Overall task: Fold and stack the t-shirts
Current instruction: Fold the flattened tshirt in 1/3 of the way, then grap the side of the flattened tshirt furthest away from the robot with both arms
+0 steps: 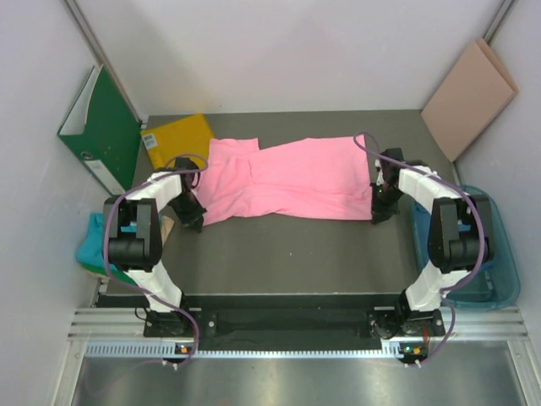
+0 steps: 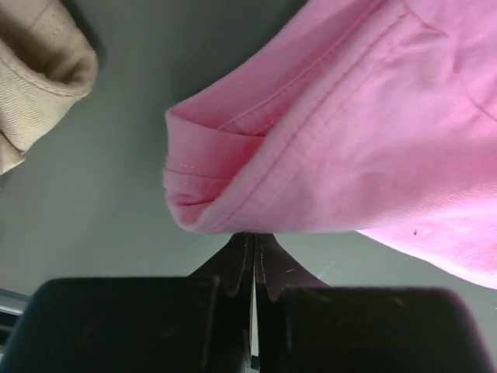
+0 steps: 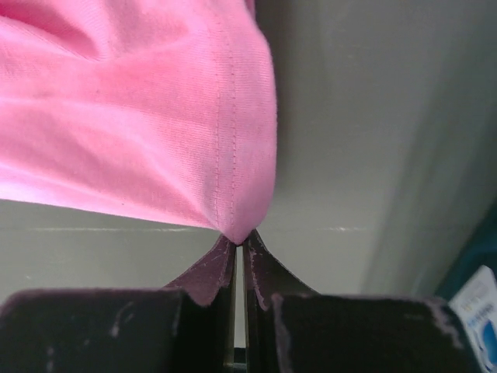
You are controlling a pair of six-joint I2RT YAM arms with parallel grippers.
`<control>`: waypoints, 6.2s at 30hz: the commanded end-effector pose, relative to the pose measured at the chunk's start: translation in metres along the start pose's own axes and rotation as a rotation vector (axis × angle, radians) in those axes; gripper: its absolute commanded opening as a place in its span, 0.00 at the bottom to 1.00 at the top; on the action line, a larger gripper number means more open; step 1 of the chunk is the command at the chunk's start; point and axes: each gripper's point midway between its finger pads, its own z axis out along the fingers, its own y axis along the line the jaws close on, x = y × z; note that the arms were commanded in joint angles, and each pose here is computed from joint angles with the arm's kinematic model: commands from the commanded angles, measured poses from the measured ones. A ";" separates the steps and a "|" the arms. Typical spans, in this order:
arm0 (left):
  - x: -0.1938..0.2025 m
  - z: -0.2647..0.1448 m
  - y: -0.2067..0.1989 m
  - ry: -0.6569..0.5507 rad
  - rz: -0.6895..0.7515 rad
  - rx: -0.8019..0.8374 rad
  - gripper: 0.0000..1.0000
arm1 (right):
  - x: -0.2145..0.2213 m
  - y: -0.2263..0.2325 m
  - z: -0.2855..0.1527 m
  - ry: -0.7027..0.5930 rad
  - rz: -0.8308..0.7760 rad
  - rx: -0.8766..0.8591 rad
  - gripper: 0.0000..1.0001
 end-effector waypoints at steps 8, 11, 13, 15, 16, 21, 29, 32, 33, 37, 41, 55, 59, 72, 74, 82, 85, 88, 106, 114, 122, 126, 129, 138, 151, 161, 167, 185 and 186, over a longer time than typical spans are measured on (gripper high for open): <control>-0.044 -0.048 -0.016 -0.188 -0.006 0.089 0.74 | 0.000 -0.027 -0.007 -0.019 -0.007 0.131 0.00; -0.056 -0.055 -0.021 -0.227 -0.003 0.104 0.78 | -0.001 -0.023 -0.007 -0.020 -0.010 0.112 0.00; -0.061 -0.056 -0.024 -0.236 -0.002 0.108 0.77 | -0.002 -0.021 -0.007 -0.019 -0.015 0.103 0.00; -0.062 -0.049 -0.026 -0.224 0.000 0.099 0.75 | -0.002 -0.022 -0.006 -0.017 -0.016 0.100 0.00; -0.063 -0.048 -0.027 -0.223 0.000 0.098 0.74 | -0.001 -0.021 -0.006 -0.017 -0.016 0.097 0.00; -0.067 -0.037 -0.029 -0.207 -0.003 0.077 0.72 | -0.001 -0.020 -0.007 -0.020 -0.019 0.092 0.00; -0.076 -0.057 -0.027 -0.257 0.037 0.077 0.71 | 0.000 -0.020 -0.007 -0.019 -0.021 0.088 0.00; -0.072 -0.053 -0.023 -0.253 0.038 0.070 0.71 | 0.000 -0.019 -0.006 -0.015 -0.024 0.083 0.00; -0.069 -0.050 -0.022 -0.244 0.037 0.066 0.71 | -0.001 -0.019 -0.006 -0.015 -0.023 0.084 0.00; -0.065 -0.049 -0.022 -0.251 0.035 0.088 0.71 | -0.001 -0.019 -0.005 -0.013 -0.026 0.082 0.00; -0.055 -0.029 -0.021 -0.179 0.038 0.065 0.70 | 0.000 -0.017 -0.004 -0.009 -0.028 0.075 0.00; -0.036 -0.012 -0.006 -0.097 0.086 0.003 0.00 | -0.004 -0.017 -0.006 -0.014 -0.027 0.076 0.01; -0.029 -0.038 0.009 -0.108 0.070 -0.006 0.00 | -0.005 -0.020 -0.007 -0.022 -0.024 0.094 0.00; 0.036 -0.051 0.067 0.072 0.043 -0.098 0.00 | -0.001 -0.041 -0.010 -0.013 0.032 0.168 0.00; 0.054 -0.045 0.074 0.141 0.052 -0.118 0.00 | 0.001 -0.042 -0.009 -0.009 0.034 0.168 0.00; 0.074 -0.031 0.084 0.238 0.063 -0.155 0.73 | 0.008 -0.038 -0.004 0.032 0.030 0.145 0.00; 0.048 -0.047 0.069 0.144 0.054 -0.107 0.99 | 0.011 -0.034 -0.005 0.053 0.028 0.125 0.01; 0.004 -0.074 0.040 -0.027 0.045 0.012 0.99 | 0.014 -0.031 -0.007 0.067 0.036 0.109 0.01; -0.195 -0.032 -0.143 -0.184 0.153 0.371 0.99 | -0.031 -0.017 -0.050 -0.075 0.134 0.089 0.77; -0.208 -0.007 -0.155 -0.211 0.141 0.400 0.98 | -0.091 0.007 -0.067 -0.267 0.159 -0.020 0.79; -0.209 0.007 -0.161 -0.191 0.136 0.429 0.23 | -0.176 0.035 -0.030 -0.347 0.152 -0.131 0.79; -0.212 0.009 -0.158 -0.196 0.128 0.418 0.00 | -0.223 0.042 -0.021 -0.424 0.139 -0.154 0.79; -0.218 0.002 -0.153 -0.216 0.127 0.413 0.00 | -0.249 0.045 -0.007 -0.469 0.130 -0.165 0.79; -0.221 -0.011 -0.147 -0.236 0.137 0.429 0.00 | -0.288 0.053 0.033 -0.514 0.174 -0.193 0.78; -0.223 -0.013 -0.144 -0.247 0.107 0.413 0.00 | -0.307 0.064 0.070 -0.507 0.185 -0.244 0.20; -0.256 -0.055 -0.150 -0.393 0.046 0.434 0.00 | -0.322 0.061 0.029 -0.595 0.163 -0.223 0.00; -0.278 -0.100 -0.163 -0.515 0.028 0.527 0.00 | -0.323 0.051 -0.001 -0.644 0.179 -0.218 0.00; -0.263 -0.220 -0.166 -0.618 0.122 0.812 0.00 | -0.313 0.055 -0.066 -0.743 0.126 -0.307 0.00; -0.259 -0.221 -0.165 -0.611 0.123 0.815 0.00 | -0.311 0.055 -0.067 -0.741 0.126 -0.307 0.00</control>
